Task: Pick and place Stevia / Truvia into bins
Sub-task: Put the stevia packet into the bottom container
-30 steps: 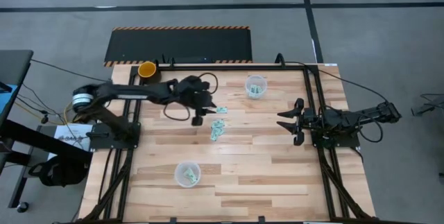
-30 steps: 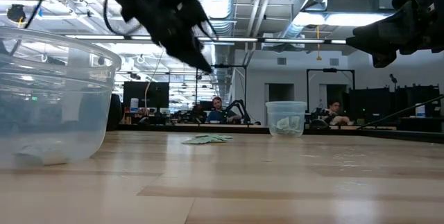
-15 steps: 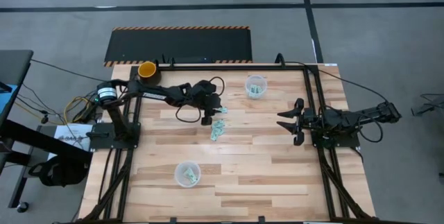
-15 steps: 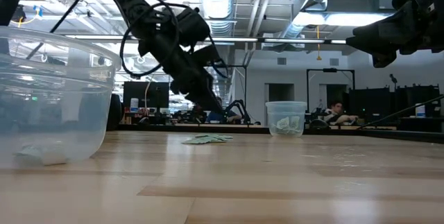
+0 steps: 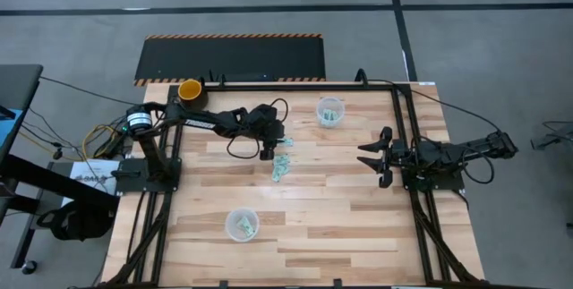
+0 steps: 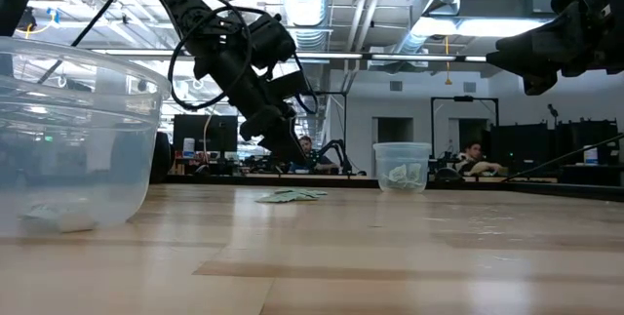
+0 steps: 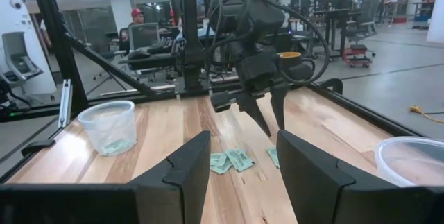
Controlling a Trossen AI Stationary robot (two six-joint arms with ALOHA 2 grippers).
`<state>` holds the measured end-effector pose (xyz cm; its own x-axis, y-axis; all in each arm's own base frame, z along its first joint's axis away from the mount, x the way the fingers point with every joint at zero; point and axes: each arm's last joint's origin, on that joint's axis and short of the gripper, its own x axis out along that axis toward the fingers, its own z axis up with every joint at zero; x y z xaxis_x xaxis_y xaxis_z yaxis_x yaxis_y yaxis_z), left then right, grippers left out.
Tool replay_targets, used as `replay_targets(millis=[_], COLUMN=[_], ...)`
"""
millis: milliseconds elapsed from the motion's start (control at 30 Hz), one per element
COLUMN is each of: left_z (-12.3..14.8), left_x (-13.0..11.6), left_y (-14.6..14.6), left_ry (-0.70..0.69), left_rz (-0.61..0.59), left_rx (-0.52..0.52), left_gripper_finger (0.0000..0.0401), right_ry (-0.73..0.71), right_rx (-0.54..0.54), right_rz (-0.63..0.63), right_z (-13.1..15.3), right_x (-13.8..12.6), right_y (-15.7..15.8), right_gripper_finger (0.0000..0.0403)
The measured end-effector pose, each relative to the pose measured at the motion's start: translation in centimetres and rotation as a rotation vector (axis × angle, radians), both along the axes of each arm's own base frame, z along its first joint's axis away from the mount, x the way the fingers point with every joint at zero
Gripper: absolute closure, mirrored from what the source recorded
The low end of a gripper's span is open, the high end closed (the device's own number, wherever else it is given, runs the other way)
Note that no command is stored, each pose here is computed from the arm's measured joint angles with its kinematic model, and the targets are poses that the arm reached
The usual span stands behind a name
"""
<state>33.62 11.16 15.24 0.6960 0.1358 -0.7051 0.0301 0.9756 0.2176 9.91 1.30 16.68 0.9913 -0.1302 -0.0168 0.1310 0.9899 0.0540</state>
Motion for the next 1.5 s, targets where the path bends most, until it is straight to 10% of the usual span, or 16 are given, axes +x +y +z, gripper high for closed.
replay_targets(millis=[633,1033,1500], left_z=[1.1,3.1,-2.0], left_x=[0.8,2.7,3.2], left_y=[0.1,-2.4,0.1], left_ry=[-0.048,-0.049,0.100], left_rz=[0.023,-0.010,0.034], left_rx=[-0.009,0.021,-0.011], left_gripper_finger=[0.0301,0.0224,0.0207], right_ry=[0.000,0.000,0.000], right_rx=[0.000,0.000,0.000], right_rz=[0.000,0.000,0.002], right_z=[0.0,0.0,0.0], right_x=[0.0,0.0,0.0], right_y=[0.0,0.0,0.0], right_gripper_finger=[0.0243,0.0243,0.0243])
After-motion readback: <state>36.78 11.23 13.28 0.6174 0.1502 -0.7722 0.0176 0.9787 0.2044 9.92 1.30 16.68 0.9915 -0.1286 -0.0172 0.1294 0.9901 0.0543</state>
